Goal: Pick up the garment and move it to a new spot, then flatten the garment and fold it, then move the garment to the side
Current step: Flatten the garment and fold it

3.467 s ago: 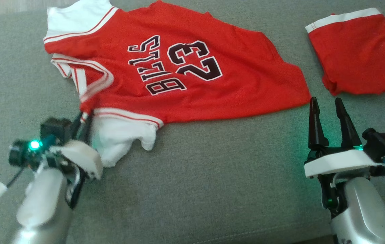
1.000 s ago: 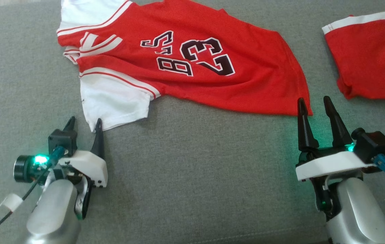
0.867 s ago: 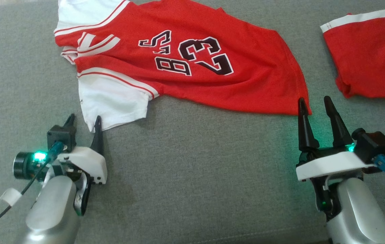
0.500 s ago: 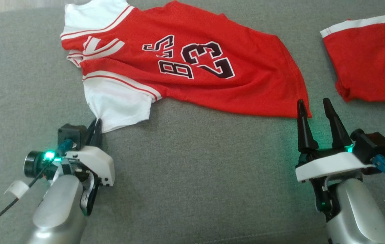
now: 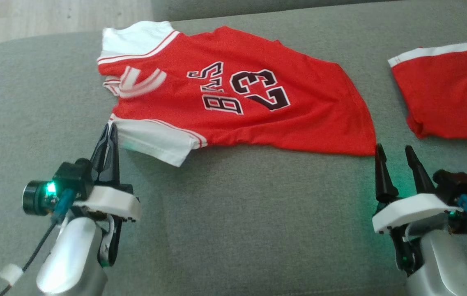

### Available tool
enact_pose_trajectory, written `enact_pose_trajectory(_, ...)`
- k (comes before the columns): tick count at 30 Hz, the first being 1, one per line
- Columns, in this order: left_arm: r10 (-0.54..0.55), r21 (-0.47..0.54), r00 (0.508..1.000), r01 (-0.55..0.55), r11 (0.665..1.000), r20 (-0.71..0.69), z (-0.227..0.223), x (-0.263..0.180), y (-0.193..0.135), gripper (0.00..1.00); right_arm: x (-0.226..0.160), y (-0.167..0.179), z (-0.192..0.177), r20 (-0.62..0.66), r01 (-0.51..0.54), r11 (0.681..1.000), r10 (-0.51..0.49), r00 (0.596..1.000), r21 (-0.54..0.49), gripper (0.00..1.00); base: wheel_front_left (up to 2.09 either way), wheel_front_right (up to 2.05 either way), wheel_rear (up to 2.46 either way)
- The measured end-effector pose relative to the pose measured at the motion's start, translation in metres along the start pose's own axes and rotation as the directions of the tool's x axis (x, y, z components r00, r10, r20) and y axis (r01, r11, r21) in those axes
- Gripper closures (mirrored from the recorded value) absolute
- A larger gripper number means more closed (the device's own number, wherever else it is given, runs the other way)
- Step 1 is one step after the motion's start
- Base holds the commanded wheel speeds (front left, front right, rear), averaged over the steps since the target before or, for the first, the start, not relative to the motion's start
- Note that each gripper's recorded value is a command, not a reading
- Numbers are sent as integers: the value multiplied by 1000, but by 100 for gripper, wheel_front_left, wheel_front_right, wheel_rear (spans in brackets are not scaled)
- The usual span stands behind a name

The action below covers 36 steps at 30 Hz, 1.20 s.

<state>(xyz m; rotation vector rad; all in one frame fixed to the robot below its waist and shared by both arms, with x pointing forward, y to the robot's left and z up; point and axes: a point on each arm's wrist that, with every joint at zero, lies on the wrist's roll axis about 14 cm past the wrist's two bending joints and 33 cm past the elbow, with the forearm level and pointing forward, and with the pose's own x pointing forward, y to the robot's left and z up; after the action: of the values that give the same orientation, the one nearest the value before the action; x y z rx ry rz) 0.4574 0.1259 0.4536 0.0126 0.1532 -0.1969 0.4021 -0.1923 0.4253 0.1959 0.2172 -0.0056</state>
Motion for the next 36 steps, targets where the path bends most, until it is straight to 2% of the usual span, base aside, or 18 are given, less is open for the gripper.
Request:
enact_pose_trajectory(5, 15, -13, 996, -14, 1000, 86, 19, -14, 2, 100, 0, -7, -21, -88, 28, 999, -27, 996, 15, 0, 0, 0, 0)
enact_pose_trajectory(10, 14, -16, 994, -13, 1000, 109, 25, -22, 3, 100, 4, -9, -45, -170, 40, 999, -37, 985, 15, 0, 0, 0, 0)
enact_pose_trajectory(17, 20, -14, 992, -18, 1000, 125, 31, -28, 6, 100, 25, 1, -47, -177, 27, 999, -20, 984, 35, 0, 0, 0, 0)
enact_pose_trajectory(26, 25, -8, 991, -25, 1000, 130, 34, -32, 10, 100, 35, 6, -61, -233, 27, 999, -19, 972, 32, 0, 0, 0, 0)
enact_pose_trajectory(27, 24, -8, 991, -23, 1000, 133, 35, -32, 10, 100, 36, 7, -62, -238, 19, 1000, -13, 971, 24, 2, 0, 0, 0)
enact_pose_trajectory(28, 21, -8, 991, -20, 1000, 135, 36, -32, 9, 100, 36, 8, -63, -242, 12, 1000, -8, 970, 16, 39, 0, 0, 0)
enact_pose_trajectory(30, 16, -7, 991, -15, 1000, 135, 36, -32, 7, 100, 37, 8, -63, -251, 0, 1000, -1, 968, -2, 100, 0, 0, 0)
enact_pose_trajectory(36, 5, 2, 989, -6, 1000, 146, 40, -32, 3, 100, 34, 13, -60, -247, -26, 999, 20, 969, -19, 100, 0, 0, 0)
